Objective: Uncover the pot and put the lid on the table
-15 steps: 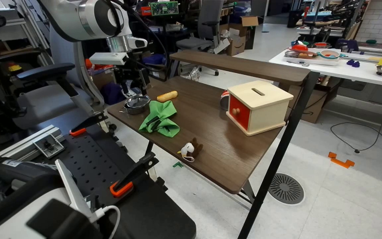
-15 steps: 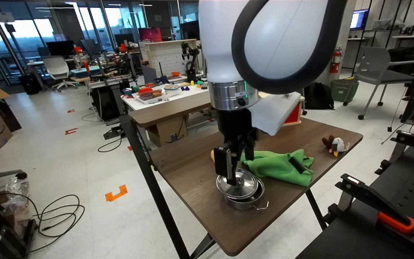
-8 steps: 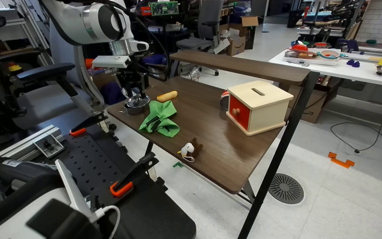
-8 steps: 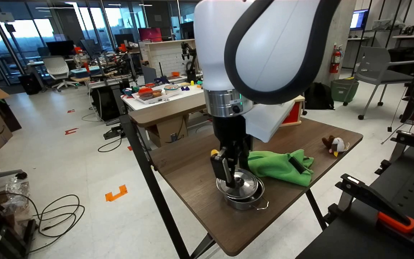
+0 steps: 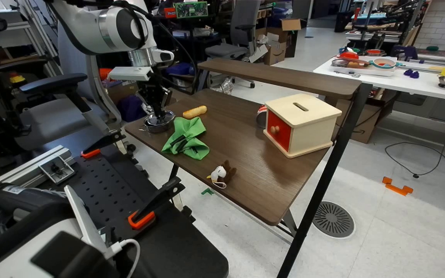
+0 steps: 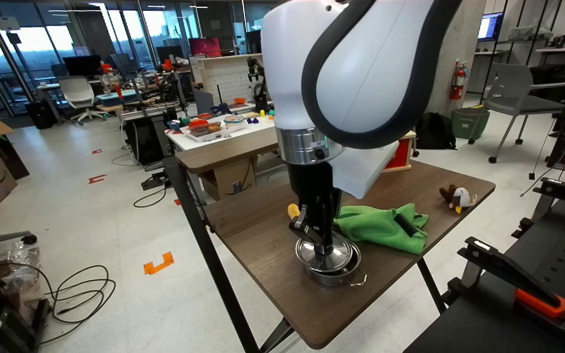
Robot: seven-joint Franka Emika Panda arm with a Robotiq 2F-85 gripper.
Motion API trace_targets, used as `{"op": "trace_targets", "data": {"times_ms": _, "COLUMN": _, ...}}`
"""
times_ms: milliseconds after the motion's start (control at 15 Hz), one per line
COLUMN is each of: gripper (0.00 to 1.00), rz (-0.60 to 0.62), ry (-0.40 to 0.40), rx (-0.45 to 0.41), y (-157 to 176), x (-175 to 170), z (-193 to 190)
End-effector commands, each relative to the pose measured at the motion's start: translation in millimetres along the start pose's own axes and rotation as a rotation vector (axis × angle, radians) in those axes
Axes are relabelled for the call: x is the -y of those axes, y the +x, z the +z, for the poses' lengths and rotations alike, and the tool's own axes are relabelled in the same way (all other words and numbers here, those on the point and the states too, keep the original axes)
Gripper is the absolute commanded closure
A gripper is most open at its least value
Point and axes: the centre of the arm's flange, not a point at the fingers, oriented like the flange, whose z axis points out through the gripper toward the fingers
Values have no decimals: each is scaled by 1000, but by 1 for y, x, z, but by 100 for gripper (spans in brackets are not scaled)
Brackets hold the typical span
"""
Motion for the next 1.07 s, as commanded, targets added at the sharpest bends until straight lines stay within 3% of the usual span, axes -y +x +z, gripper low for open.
{"op": "trace_targets", "data": {"times_ms": 0, "gripper": 95, "rz": -30, "ry": -29, "rx": 21, "y": 9, "x": 3, "z": 10}}
{"op": "trace_targets", "data": {"times_ms": 400, "gripper": 95, "rz": 8, "ry": -41, "rx": -5, "y": 9, "x": -16, "z": -28}}
{"op": "trace_targets", "data": {"times_ms": 733, "gripper": 95, "rz": 140, "ry": -79, "rx": -71, "y": 25, "x": -96, "z": -75}}
{"op": "trace_targets", "data": {"times_ms": 1000, "gripper": 95, "rz": 244, "ry": -85, "rx": -69, "y": 37, "x": -172, "z": -86}}
